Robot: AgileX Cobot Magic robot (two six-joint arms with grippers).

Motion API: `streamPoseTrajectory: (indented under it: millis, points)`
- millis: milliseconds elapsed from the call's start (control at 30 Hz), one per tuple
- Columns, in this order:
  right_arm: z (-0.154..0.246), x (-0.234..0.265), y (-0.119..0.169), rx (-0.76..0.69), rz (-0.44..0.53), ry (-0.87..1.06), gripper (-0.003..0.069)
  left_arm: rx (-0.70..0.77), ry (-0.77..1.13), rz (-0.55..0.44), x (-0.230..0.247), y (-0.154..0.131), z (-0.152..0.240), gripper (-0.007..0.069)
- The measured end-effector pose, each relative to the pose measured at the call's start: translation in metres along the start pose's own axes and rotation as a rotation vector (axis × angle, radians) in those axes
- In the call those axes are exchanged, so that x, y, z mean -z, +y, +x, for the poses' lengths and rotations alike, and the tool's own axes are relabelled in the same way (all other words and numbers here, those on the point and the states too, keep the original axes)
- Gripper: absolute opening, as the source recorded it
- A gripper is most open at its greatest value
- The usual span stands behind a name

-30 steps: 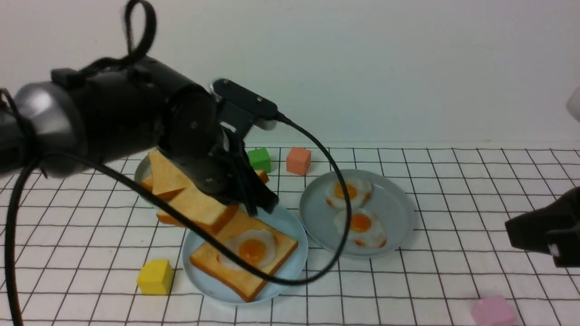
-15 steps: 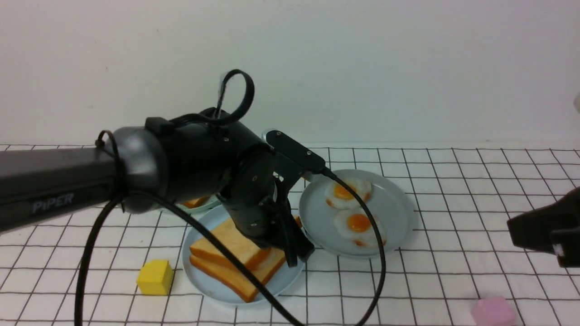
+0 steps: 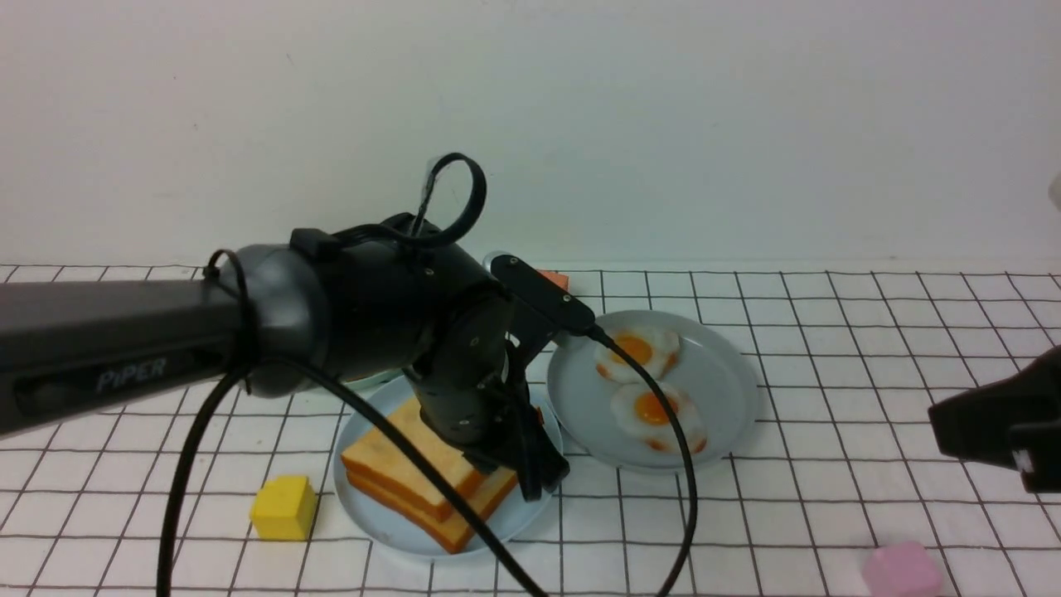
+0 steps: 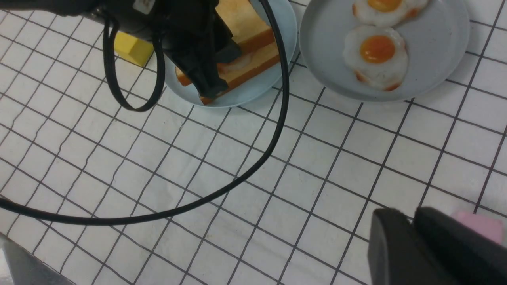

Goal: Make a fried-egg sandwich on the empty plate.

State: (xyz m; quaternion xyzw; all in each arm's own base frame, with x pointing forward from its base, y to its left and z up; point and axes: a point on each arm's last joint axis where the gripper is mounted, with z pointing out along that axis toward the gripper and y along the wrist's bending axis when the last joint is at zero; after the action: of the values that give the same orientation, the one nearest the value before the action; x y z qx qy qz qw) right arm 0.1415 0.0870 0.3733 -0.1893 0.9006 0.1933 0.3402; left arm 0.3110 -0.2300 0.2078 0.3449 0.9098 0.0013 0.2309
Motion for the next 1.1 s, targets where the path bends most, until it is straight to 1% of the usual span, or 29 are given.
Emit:
streamPoseTrajectory:
  millis: [67, 133, 233, 300, 367, 400, 433, 467, 533, 600, 633, 667, 733, 767, 800, 867, 900, 1033, 1100]
  points:
    - [0.001, 0.000, 0.000, -0.001, -0.002, 0.008, 0.0107, 0.002, 0.006, 0.002, 0.000, 0.000, 0.001, 0.0299]
    - [0.001, 0.000, 0.000, -0.002, -0.003, 0.015, 0.0109, 0.014, 0.016, 0.008, 0.001, -0.001, 0.002, 0.0340]
    - [0.002, 0.001, 0.001, -0.002, -0.005, 0.017, 0.0112, 0.068, 0.021, 0.039, 0.012, -0.002, 0.002, 0.0370]
    - [0.003, 0.003, 0.001, -0.001, -0.005, 0.012, 0.0113, 0.111, 0.000, 0.056, 0.024, -0.002, 0.001, 0.0372]
    - [0.004, 0.008, 0.002, 0.003, -0.007, -0.005, 0.0116, 0.164, -0.064, 0.090, 0.057, 0.000, -0.003, 0.0340]
    - [0.005, 0.012, 0.003, 0.006, -0.009, -0.019, 0.0116, 0.184, -0.108, 0.105, 0.077, 0.001, -0.003, 0.0308]
    - [0.007, 0.018, 0.004, 0.008, -0.011, -0.035, 0.0116, 0.202, -0.186, 0.125, 0.109, 0.004, -0.002, 0.0248]
    - [0.008, 0.019, 0.004, 0.006, -0.012, -0.037, 0.0116, 0.205, -0.196, 0.128, 0.115, 0.005, -0.002, 0.0238]
    - [0.015, 0.034, 0.006, 0.006, -0.015, -0.068, 0.0116, 0.216, -0.345, 0.149, 0.170, 0.009, 0.010, 0.0118]
    - [0.024, 0.049, 0.007, 0.004, -0.004, -0.087, 0.0116, 0.224, -0.461, 0.168, 0.211, 0.012, 0.034, 0.0013]
    - [0.028, 0.055, 0.007, 0.002, 0.006, -0.094, 0.0113, 0.232, -0.515, 0.168, 0.223, 0.012, 0.047, -0.0012]
    - [0.034, 0.062, 0.006, -0.001, 0.020, -0.104, 0.0106, 0.239, -0.574, 0.175, 0.235, 0.012, 0.067, -0.0013]
    - [0.047, 0.074, 0.004, -0.011, 0.052, -0.127, 0.0085, 0.253, -0.662, 0.184, 0.244, 0.009, 0.103, -0.0013]
    - [0.053, 0.078, 0.003, -0.013, 0.062, -0.136, 0.0074, 0.256, -0.673, 0.185, 0.239, 0.008, 0.116, -0.0013]
    - [0.062, 0.082, 0.000, -0.015, 0.087, -0.147, 0.0055, 0.259, -0.745, 0.197, 0.240, 0.006, 0.139, -0.0013]
    - [0.077, 0.087, -0.002, -0.023, 0.107, -0.162, 0.0025, 0.273, -0.812, 0.185, 0.228, 0.002, 0.168, -0.0013]
    - [0.087, 0.089, -0.004, -0.034, 0.114, -0.175, 0.0008, 0.280, -0.890, 0.182, 0.223, 0.000, 0.187, -0.0013]
    - [0.112, 0.092, -0.007, -0.098, 0.113, -0.214, -0.0001, 0.293, -1.017, 0.173, 0.194, -0.006, 0.230, -0.0013]
    - [0.117, 0.092, -0.008, -0.118, 0.109, -0.223, -0.0001, 0.296, -1.060, 0.171, 0.190, -0.007, 0.238, -0.0013]
